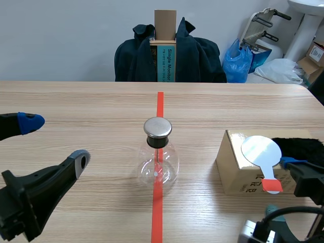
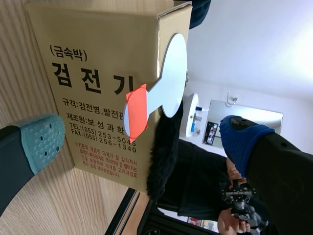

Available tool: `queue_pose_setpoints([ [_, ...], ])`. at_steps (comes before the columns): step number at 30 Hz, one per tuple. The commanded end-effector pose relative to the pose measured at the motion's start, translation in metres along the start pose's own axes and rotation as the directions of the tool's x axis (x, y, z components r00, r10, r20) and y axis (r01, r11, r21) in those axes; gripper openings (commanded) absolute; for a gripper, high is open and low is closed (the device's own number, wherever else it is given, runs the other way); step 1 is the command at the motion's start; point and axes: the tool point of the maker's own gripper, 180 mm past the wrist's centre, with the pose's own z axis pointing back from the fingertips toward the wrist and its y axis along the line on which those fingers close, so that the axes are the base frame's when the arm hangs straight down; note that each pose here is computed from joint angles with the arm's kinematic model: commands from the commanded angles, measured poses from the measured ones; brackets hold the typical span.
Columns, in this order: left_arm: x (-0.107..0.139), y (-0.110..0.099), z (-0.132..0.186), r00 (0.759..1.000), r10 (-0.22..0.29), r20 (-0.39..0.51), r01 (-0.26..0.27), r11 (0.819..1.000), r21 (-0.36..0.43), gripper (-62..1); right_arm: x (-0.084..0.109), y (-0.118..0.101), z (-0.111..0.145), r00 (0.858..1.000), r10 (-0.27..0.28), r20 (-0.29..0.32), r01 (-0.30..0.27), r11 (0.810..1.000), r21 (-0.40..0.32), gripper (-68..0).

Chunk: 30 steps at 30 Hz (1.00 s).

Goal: Do the electroscope experiment.
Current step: 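Pick up the white charging plate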

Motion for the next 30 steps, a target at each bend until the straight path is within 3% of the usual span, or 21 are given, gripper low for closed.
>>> queue_pose_setpoints([
  [1, 0.009, -0.002, 0.000, 1.000, -0.004, 0.027, 0.004, 1.000, -0.006, 1.4, -0.001, -0.017, -0.007, 1.000, 0.008, 0.004, -0.008, 0.998, -0.054, 0.4],
  [17, 0.009, -0.002, 0.000, 1.000, -0.004, 0.027, 0.004, 1.000, -0.006, 1.4, -0.005, -0.028, -0.016, 0.999, 0.040, 0.005, -0.039, 0.995, -0.089, -0.5],
  [20, 0.009, -0.002, 0.000, 1.000, -0.004, 0.027, 0.004, 1.000, -0.006, 1.4, -0.007, -0.029, -0.017, 0.999, 0.043, -0.001, -0.043, 0.995, -0.091, -11.6],
  [30, 0.009, -0.002, 0.000, 1.000, -0.004, 0.027, 0.004, 1.000, -0.006, 1.4, -0.010, -0.030, -0.017, 0.999, 0.045, -0.007, -0.046, 0.995, -0.092, -62.3],
])
